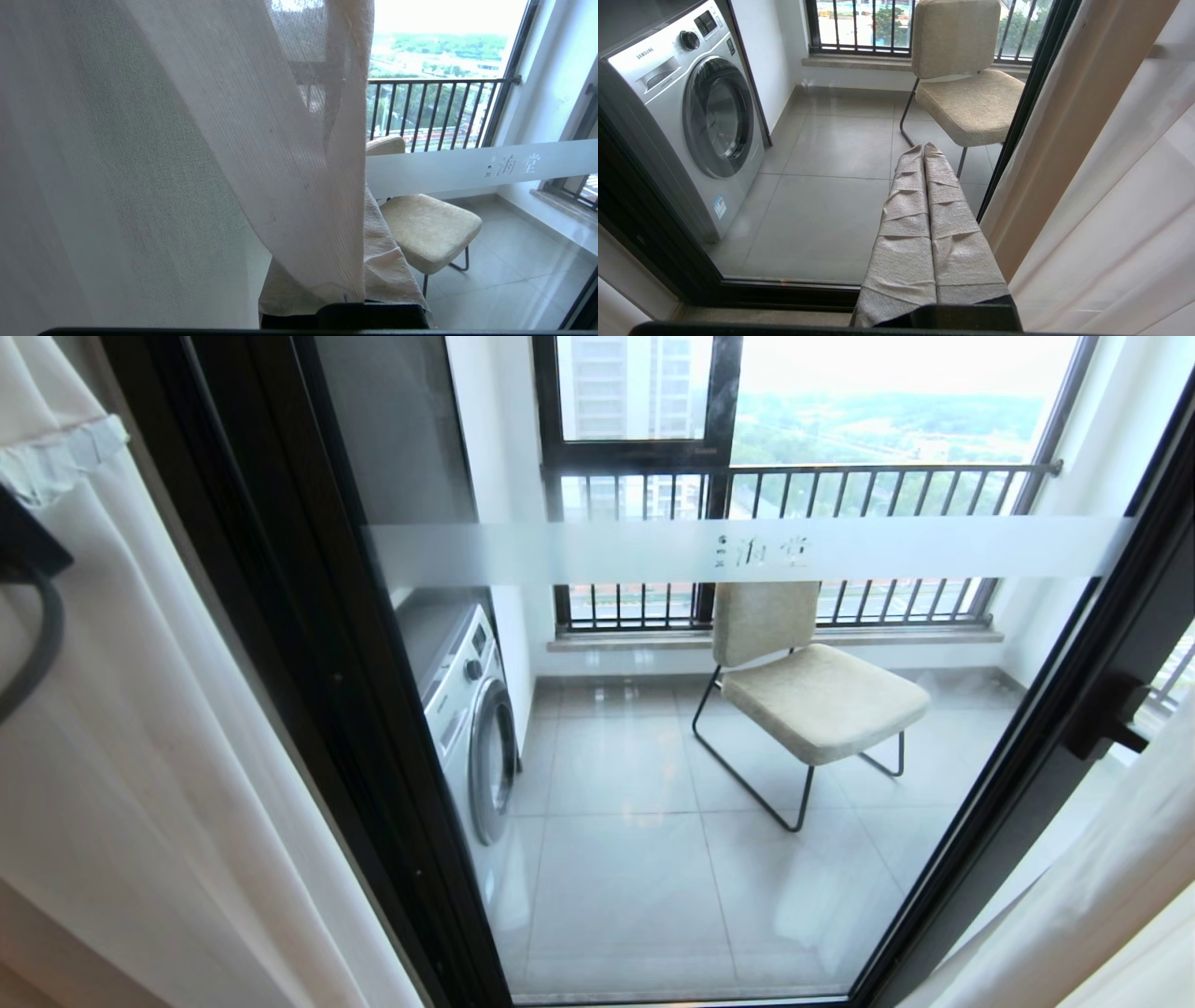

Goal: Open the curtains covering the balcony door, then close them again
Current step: Close the inner curtains on both sides

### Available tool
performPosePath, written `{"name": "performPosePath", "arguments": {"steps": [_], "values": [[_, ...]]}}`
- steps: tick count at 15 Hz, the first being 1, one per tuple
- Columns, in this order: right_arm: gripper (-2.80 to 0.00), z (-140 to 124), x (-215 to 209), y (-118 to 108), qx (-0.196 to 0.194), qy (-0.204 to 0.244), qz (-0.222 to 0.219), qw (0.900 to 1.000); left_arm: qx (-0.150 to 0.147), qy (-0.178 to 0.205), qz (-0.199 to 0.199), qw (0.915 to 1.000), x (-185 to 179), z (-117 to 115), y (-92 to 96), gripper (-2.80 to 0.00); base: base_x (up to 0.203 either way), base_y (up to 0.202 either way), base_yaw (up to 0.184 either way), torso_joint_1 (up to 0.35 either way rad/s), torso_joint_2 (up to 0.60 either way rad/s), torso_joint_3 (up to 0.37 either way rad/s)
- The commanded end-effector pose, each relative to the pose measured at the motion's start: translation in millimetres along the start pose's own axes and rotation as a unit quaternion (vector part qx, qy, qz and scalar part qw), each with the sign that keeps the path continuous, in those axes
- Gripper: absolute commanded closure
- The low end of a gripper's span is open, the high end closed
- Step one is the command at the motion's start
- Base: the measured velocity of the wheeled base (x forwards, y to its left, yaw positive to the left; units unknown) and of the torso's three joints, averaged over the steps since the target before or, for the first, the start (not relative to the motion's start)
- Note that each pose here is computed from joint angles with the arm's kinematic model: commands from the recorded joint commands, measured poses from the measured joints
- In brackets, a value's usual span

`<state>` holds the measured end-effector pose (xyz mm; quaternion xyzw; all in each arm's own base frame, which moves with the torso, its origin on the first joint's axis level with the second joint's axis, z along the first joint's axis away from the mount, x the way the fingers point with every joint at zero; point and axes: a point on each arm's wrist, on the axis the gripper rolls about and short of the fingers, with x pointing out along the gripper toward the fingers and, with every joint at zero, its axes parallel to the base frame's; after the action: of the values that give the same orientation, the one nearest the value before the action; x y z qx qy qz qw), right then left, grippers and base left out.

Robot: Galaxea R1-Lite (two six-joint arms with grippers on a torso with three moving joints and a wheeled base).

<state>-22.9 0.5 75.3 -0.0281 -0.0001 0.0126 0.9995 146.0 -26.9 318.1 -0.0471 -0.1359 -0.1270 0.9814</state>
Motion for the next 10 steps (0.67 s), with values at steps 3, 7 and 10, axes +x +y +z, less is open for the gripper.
{"name": "performPosePath", "arguments": {"steps": [3,7,10], "values": [[0.0,0.0,0.1,0.0,0.0,0.001,0.0,1.0,-0.002,0.005,-0.005,1.0,-0.6,-3.8,-1.2,0.0,0.0,0.0,0.0,0.0,0.0,0.0],[0.0,0.0,0.1,0.0,0.0,0.001,0.0,1.0,-0.002,0.011,-0.004,0.9999,-0.5,-6.8,-1.0,0.0,0.001,-0.145,0.001,0.002,0.0,0.003],[0.0,0.0,0.1,0.0,0.0,0.001,0.0,1.0,-0.003,0.013,-0.004,0.9999,0.2,-7.9,-0.8,0.0,0.0,-0.195,0.0,0.001,0.0,0.002]]}}
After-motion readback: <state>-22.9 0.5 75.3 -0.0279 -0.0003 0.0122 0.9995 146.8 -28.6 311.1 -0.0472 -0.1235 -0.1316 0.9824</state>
